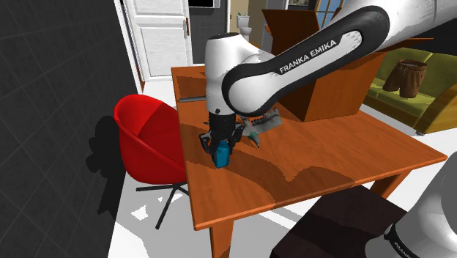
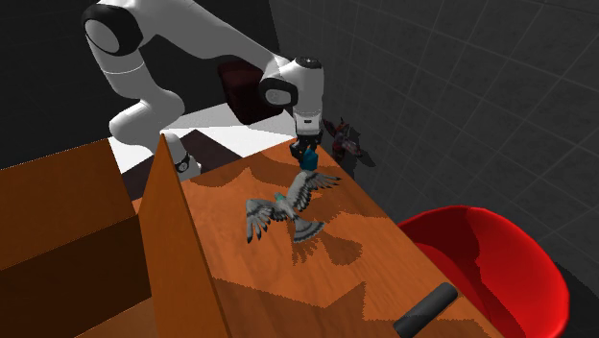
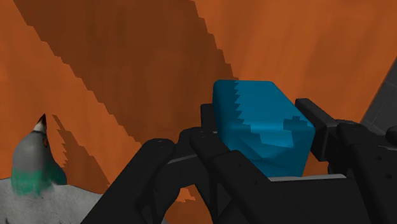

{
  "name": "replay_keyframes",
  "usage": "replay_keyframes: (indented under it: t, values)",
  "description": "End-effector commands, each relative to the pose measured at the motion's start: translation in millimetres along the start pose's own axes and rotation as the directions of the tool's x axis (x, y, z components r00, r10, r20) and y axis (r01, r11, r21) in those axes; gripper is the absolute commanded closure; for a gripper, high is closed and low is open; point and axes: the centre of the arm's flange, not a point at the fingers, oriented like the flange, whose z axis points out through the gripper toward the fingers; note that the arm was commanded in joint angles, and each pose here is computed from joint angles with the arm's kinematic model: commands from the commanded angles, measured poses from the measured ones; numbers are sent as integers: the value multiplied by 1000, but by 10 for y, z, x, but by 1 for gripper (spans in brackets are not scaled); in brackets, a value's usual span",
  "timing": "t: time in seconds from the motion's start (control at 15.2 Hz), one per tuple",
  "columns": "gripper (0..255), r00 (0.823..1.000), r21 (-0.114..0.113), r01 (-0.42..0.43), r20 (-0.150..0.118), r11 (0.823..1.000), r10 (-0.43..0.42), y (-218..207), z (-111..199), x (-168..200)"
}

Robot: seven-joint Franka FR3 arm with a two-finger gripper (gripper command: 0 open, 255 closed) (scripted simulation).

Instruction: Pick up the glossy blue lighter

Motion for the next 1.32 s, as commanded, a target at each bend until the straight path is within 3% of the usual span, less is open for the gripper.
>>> replay_keyframes:
  t: [0.0,1.25]
  values:
    - [255,1000,0,1,1,1000,-1,-6,7,-4]
    - [255,1000,0,1,1,1000,-1,2,-793,8]
